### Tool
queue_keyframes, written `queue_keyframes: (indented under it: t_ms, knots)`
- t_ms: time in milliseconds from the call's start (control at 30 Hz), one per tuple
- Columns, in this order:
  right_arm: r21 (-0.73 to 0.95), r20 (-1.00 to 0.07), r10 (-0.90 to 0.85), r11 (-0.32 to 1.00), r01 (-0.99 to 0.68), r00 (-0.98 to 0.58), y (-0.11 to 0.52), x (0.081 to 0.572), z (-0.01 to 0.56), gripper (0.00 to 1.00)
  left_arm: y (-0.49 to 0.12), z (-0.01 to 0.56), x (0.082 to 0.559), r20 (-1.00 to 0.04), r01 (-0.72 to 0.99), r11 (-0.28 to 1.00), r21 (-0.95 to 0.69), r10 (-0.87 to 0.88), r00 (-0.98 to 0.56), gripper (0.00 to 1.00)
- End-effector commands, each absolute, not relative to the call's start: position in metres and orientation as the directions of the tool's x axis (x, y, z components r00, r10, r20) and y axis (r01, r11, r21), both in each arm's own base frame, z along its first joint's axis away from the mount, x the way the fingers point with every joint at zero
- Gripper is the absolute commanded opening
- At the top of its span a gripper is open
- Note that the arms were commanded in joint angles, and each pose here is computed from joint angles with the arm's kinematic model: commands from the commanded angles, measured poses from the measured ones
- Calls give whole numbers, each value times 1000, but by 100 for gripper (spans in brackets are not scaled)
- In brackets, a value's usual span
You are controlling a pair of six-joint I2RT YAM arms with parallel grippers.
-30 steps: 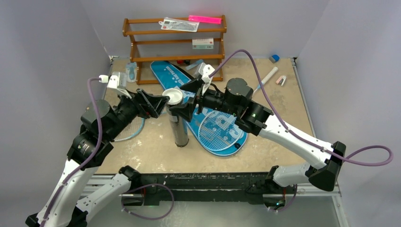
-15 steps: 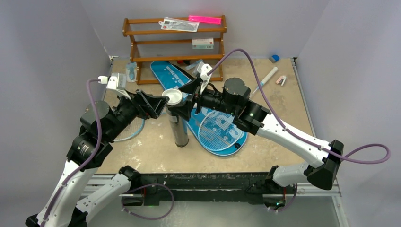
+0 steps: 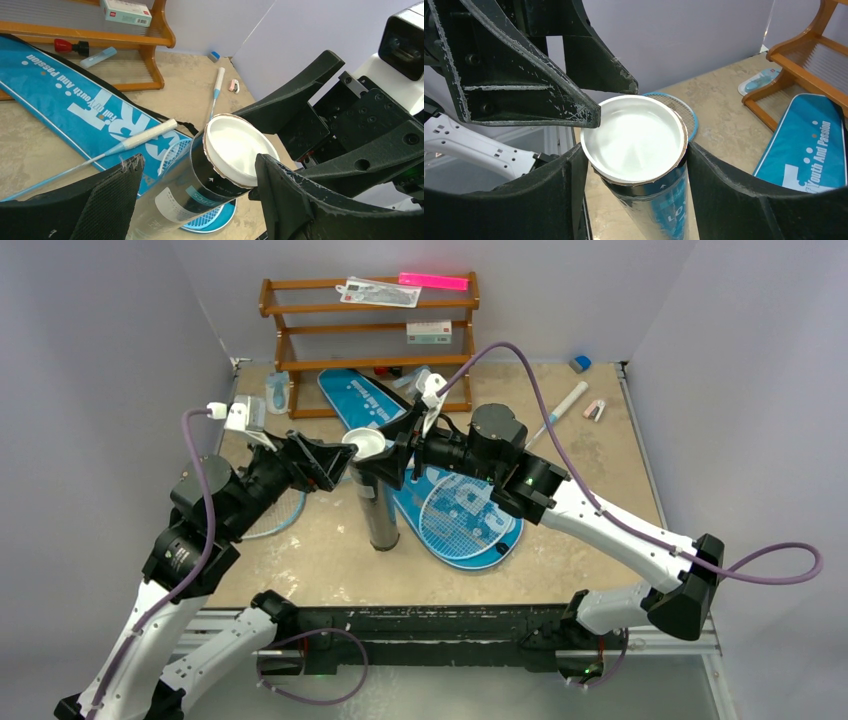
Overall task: Pack up the badminton gear
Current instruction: Close the lid on the shuttle tube.
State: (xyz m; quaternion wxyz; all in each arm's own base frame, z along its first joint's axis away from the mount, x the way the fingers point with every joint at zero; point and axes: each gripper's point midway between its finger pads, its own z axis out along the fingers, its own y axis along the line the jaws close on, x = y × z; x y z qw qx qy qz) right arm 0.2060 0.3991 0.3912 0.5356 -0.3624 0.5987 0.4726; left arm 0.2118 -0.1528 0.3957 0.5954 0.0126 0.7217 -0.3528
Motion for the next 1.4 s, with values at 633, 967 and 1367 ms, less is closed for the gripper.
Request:
queue_keyframes:
  t_ms: [633, 967, 1367]
  knots:
    - [171, -976, 175, 256, -951, -128, 382, 189, 442, 99, -153, 327, 209, -841, 357, 803, -477, -299, -451, 78]
    - [223, -955, 270, 378, -898, -124, 366, 208, 458, 88, -152, 327, 208, -839, 355, 803, -479, -301, -453, 78]
    - [234, -972, 112, 387, -892, -207, 384, 214, 410, 81, -153, 316, 205, -829, 350, 802, -485, -295, -474, 77]
